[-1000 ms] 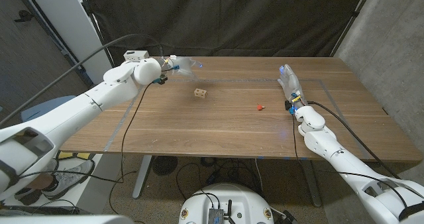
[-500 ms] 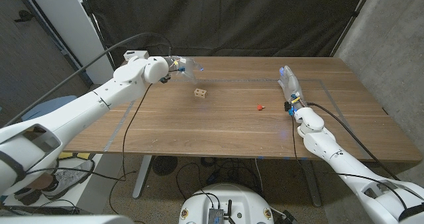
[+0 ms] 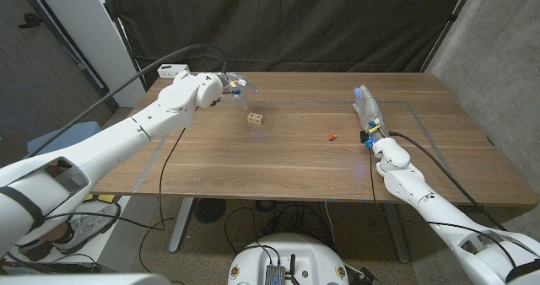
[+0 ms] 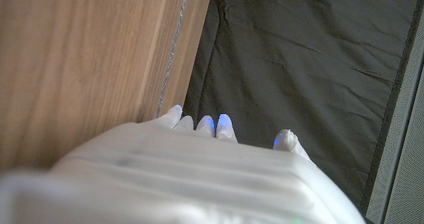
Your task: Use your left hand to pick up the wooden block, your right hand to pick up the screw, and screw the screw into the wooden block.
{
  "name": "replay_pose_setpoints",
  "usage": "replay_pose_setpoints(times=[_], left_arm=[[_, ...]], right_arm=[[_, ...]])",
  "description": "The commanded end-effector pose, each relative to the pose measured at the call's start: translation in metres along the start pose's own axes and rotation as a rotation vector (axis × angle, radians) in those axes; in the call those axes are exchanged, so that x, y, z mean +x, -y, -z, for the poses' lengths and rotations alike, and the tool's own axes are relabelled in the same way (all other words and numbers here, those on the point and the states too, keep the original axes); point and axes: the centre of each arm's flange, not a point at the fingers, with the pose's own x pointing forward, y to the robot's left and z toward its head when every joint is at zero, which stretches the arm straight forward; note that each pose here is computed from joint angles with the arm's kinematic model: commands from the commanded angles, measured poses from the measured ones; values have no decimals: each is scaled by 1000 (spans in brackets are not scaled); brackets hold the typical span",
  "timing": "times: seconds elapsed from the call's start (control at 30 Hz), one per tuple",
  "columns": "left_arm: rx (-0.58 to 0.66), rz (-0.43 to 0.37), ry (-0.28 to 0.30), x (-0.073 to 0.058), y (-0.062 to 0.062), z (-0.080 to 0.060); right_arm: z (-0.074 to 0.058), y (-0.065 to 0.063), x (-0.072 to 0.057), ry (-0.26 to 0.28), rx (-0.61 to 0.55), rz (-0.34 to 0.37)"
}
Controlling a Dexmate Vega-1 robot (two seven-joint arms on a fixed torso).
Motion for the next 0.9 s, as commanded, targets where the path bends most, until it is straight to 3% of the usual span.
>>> replay_pose_setpoints(times=[0.03,0.9], left_arm=[[65,4,8,8,6,-4],[98,15,88,26,23,-17]], right_arm=[[2,-2,-3,-5,-4,12],[1,-3,3,0,-12,23]])
